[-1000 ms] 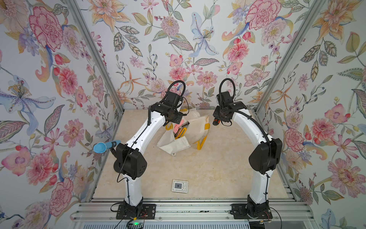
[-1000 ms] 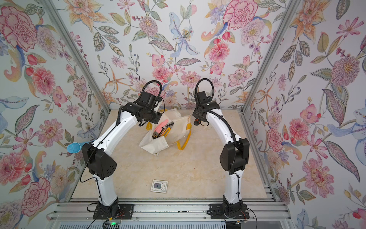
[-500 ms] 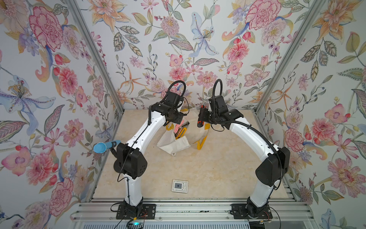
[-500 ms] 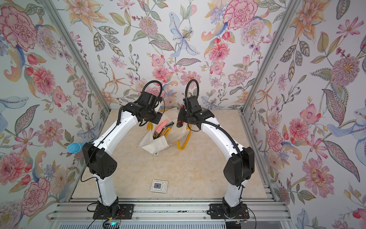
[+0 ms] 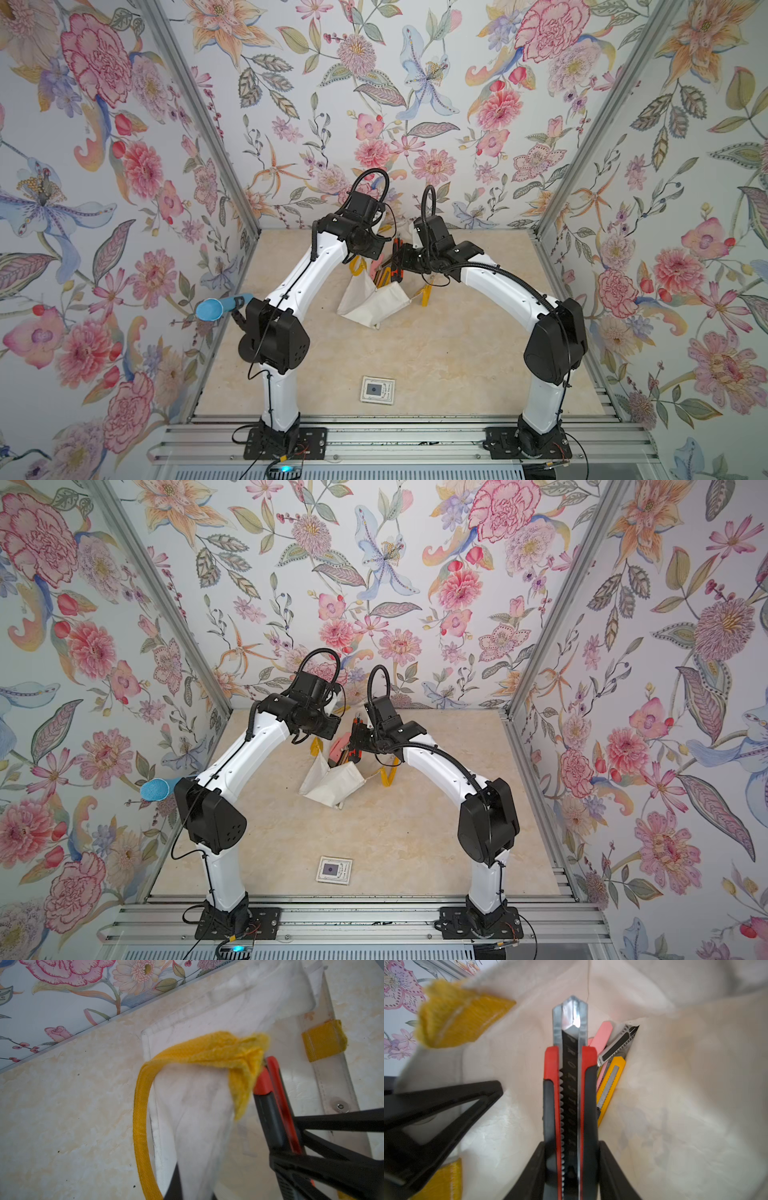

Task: Place the art knife into the pouch
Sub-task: Place the utility knife in the pouch.

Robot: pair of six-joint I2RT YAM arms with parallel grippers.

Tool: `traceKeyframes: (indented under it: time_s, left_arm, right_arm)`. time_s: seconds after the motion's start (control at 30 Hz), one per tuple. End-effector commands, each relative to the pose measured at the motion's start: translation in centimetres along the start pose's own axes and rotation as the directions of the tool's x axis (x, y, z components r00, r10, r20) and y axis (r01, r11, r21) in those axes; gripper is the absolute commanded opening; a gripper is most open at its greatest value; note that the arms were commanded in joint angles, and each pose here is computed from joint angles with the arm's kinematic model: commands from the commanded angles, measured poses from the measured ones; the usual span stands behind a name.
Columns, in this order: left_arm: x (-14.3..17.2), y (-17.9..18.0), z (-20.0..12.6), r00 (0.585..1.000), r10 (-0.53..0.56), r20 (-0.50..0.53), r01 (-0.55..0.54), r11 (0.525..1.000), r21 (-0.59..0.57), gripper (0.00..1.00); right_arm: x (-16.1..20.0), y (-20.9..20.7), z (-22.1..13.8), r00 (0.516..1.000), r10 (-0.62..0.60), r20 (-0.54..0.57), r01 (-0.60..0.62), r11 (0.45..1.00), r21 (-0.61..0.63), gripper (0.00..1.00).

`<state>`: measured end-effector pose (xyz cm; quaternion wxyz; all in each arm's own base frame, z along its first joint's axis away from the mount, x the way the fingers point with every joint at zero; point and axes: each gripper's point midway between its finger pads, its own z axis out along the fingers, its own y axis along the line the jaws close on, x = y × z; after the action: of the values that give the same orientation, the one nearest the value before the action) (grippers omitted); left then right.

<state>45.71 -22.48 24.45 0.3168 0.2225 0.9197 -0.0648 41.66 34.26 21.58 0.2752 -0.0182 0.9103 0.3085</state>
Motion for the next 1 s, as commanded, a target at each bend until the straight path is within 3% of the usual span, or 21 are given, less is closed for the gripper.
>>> traceKeyframes:
  time_s: [0.0, 0.2, 0.37, 0.7, 0.97]
  left_arm:
    - [-1.9, -0.6, -1.5, 0.997, 0.002, 0.081, -0.004, 1.0, 0.022, 0.0]
    - [-2.1, -0.7, -1.4, 0.996, -0.001, 0.086, -0.001, 1.0, 0.021, 0.0]
    - [-2.0, -0.5, -1.3, 0.997, -0.005, 0.082, 0.004, 1.0, 0.015, 0.0]
    - [-2.3, -0.5, -1.0, 0.997, -0.008, 0.082, 0.008, 1.0, 0.01, 0.0]
    - [-2.4, -0.5, -0.5, 0.997, -0.013, 0.081, 0.012, 1.0, 0.012, 0.0]
  right_arm:
    - [0.9, -0.1, 1.3, 0.999, 0.016, -0.035, -0.017, 1.0, -0.018, 0.26]
    - [1.0, -0.8, 2.2, 0.998, 0.025, -0.05, -0.026, 1.0, -0.008, 0.29]
    - [0.1, -1.4, 1.9, 0.999, 0.033, -0.03, -0.033, 0.999, 0.003, 0.63]
    - [-2.9, -2.4, -0.2, 0.999, 0.031, 0.042, -0.031, 0.999, 0.008, 0.69]
    - [-8.0, -4.7, -6.1, 0.983, 0.014, 0.182, -0.018, 1.0, 0.024, 0.76]
